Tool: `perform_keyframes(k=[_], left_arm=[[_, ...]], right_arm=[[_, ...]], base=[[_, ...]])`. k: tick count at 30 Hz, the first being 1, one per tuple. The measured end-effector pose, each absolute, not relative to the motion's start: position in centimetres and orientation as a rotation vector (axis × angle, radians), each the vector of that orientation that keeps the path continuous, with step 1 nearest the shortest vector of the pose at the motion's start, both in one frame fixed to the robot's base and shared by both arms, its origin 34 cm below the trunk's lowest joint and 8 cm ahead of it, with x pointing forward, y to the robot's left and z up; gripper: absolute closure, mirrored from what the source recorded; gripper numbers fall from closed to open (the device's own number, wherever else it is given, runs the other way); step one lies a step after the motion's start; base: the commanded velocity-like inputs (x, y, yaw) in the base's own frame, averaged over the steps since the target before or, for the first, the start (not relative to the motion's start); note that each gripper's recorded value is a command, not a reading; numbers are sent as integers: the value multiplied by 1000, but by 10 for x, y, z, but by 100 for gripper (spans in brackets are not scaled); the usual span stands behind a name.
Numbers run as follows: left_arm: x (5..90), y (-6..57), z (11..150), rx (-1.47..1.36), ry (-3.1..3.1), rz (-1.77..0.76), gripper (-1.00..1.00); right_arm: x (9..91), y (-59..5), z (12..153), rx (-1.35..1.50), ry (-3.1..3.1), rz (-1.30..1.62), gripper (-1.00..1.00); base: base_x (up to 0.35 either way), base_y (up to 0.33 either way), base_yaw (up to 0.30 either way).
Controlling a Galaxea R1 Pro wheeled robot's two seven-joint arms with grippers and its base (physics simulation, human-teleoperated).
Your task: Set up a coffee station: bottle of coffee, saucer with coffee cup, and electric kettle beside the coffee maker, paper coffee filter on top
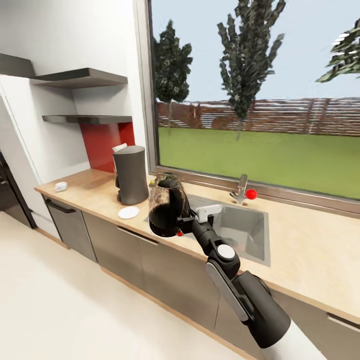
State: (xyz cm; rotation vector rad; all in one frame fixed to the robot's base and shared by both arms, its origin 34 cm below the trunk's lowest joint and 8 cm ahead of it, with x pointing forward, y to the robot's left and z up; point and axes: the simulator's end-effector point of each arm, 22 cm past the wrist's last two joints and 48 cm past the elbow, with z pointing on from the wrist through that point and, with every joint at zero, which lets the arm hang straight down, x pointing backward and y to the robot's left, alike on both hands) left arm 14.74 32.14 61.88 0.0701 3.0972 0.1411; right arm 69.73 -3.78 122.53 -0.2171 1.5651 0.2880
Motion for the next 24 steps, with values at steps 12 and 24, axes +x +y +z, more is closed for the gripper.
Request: perform_keyframes(k=[12, 24], left_arm=[[148, 321, 619, 69, 3096, 141, -100], [148, 321, 619, 69, 3096, 141, -100]], right_arm=[[697, -38, 1225, -217, 1566, 288, 100], [697, -38, 1224, -217, 1567, 287, 100]], base=[[0, 0, 279], [16, 10, 278]])
